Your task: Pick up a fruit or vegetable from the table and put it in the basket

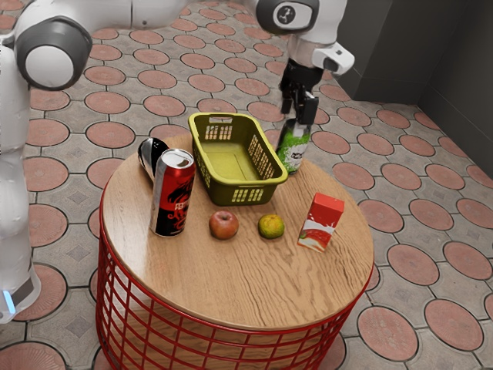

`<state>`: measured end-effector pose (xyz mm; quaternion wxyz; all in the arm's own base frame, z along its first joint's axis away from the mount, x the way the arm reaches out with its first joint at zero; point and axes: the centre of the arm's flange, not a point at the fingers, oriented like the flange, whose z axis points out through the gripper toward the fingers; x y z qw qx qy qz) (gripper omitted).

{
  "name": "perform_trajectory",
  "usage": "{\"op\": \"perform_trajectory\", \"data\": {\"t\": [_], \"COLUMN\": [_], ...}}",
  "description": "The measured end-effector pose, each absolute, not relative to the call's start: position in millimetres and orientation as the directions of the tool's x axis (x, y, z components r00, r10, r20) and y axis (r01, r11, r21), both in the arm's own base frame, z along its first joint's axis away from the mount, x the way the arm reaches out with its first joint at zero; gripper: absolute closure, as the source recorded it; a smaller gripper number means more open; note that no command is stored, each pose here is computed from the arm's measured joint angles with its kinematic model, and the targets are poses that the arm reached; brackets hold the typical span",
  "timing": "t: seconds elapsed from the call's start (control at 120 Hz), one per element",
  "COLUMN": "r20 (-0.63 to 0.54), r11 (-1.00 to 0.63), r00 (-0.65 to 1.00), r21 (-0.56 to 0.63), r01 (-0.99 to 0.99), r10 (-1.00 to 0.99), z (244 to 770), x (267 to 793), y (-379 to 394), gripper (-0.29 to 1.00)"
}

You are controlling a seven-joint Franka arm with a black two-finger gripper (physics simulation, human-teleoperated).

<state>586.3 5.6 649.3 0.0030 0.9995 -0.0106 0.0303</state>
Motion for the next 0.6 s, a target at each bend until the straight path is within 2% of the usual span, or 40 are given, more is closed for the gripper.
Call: {"op": "perform_trajectory", "data": {"t": [0.475,0.6], "r20": [0.062,0.076], "r11": [-0.999,-0.99], "r00": [0.997,0.987], "r21": [0.007,-0.004], "r01": [-0.039,-0.143], "r10": [-0.038,-0.143], "z": [651,654], "x": [592,595], "y": [24,11], "gripper": [0.0,0.0]}}
